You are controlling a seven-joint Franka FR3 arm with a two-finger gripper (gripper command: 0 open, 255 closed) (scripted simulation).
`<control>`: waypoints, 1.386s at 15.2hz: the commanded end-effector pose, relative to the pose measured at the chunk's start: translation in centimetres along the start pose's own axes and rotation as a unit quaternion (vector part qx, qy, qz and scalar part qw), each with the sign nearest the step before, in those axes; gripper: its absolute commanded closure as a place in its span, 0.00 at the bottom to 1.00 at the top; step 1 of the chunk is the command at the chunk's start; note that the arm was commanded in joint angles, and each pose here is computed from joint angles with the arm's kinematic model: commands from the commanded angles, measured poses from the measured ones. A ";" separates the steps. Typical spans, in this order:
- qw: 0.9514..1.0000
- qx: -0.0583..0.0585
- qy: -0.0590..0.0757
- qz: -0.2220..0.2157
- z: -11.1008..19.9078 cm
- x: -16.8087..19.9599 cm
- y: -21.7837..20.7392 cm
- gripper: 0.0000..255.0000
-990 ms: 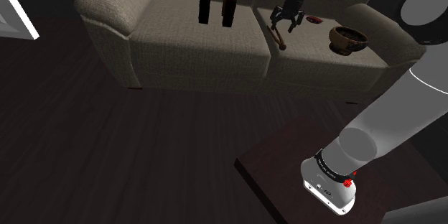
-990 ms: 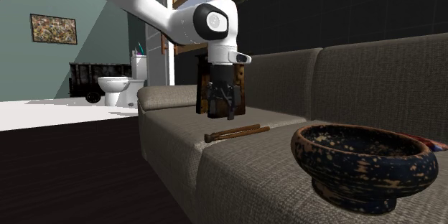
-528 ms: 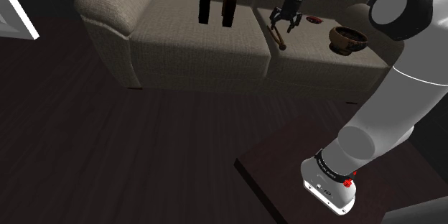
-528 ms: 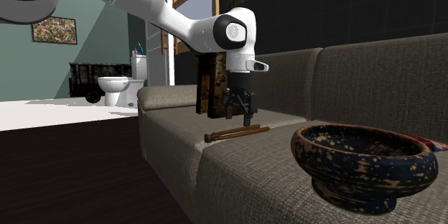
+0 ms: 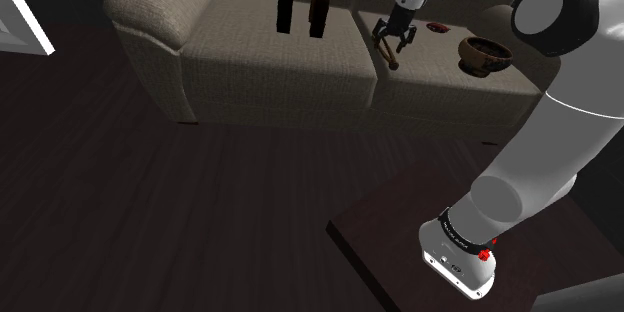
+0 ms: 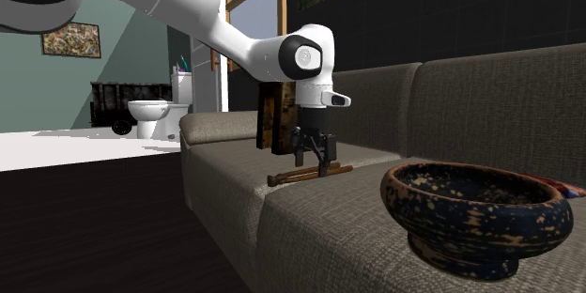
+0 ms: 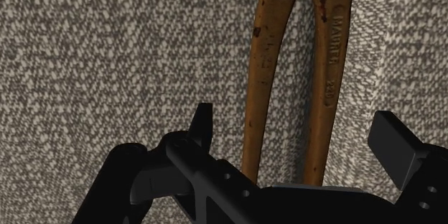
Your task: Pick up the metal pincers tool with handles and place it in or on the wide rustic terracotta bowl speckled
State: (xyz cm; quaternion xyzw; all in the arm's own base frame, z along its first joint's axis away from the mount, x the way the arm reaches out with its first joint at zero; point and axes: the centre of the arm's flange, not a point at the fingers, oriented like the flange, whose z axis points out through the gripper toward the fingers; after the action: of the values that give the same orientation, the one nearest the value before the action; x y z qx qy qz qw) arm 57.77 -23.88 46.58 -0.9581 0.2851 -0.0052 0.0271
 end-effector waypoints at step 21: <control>1.000 0.000 0.000 0.000 -3.7 0.0 -0.2 1.00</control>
State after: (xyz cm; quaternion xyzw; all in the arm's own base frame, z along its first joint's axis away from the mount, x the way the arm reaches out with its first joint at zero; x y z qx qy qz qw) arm 57.88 -23.90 49.70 -0.9581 0.2851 -0.0055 0.0270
